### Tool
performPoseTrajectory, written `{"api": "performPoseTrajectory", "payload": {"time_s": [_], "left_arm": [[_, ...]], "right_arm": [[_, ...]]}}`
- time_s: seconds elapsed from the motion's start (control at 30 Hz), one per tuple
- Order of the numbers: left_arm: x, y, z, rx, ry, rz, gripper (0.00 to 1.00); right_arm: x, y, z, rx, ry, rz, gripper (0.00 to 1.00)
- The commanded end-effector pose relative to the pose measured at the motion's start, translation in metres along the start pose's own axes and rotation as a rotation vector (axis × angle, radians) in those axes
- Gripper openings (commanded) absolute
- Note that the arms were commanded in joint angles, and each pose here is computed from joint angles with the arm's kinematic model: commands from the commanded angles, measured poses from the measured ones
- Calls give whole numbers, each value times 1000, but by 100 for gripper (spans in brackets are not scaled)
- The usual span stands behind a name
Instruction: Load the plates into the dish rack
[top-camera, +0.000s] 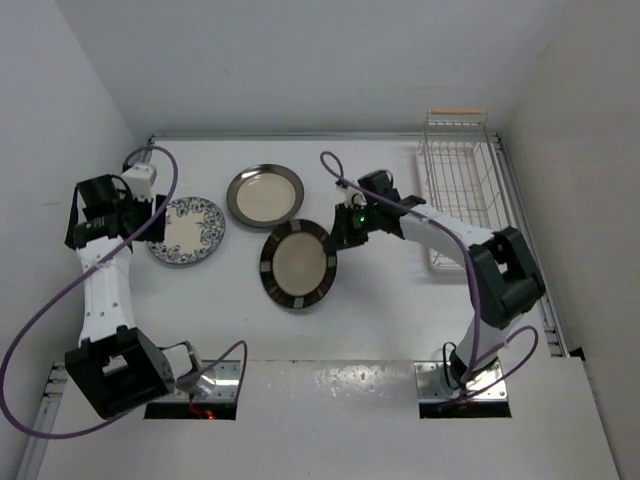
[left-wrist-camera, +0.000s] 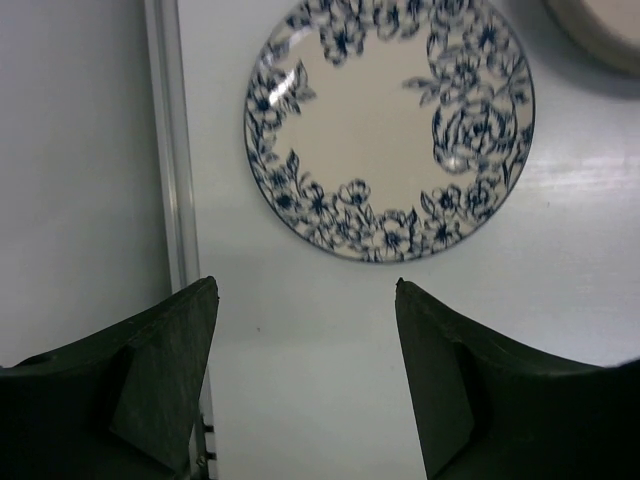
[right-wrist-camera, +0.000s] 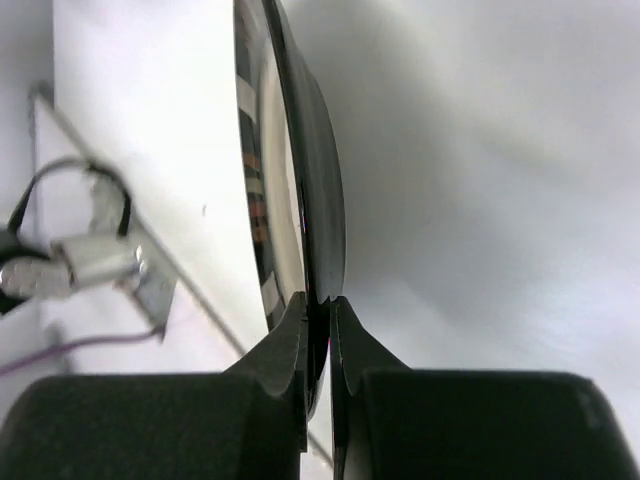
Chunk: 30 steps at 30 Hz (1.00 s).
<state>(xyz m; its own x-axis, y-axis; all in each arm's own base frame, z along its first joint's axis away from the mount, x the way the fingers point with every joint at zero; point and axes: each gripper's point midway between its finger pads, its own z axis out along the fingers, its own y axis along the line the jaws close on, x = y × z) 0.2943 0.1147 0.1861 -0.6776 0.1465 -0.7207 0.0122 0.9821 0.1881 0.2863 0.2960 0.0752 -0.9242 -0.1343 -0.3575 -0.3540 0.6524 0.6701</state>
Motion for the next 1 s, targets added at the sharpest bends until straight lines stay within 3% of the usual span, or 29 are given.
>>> {"api": "performPoseTrajectory", "payload": {"time_s": [0.0,0.03,0.27,0.33,0.4,0.47,0.63,0.87,0.97], "left_arm": [[-59,15,-10,-35,-118,29,76],[-68,13,-9,-22,-131,36,76],[-120,9,14,41,-165,65,76],[-124,4,26,62,-150,63,76],[-131,-6,32,85,-153,81,76],[-134,-10,34,95,-155,88,76],[-132,-18,43,117,-137,87,76],[-118,-27,59,166,-95,79,76],[-117,-33,62,184,-91,84,76]], "right_arm": [[-109,55,-82,25,-338,-235,0],[-99,50,-88,61,-285,-233,0],[-172,48,-223,319,-606,-294,0],[-191,36,-276,477,-719,-282,0],[-195,28,-312,611,-747,-302,0],[-202,0,-379,824,-840,-282,0],[-198,-12,-470,1170,-944,-349,0],[-187,-51,-522,1456,-940,-372,0],[-177,-69,-523,1532,-863,-440,0]]}}
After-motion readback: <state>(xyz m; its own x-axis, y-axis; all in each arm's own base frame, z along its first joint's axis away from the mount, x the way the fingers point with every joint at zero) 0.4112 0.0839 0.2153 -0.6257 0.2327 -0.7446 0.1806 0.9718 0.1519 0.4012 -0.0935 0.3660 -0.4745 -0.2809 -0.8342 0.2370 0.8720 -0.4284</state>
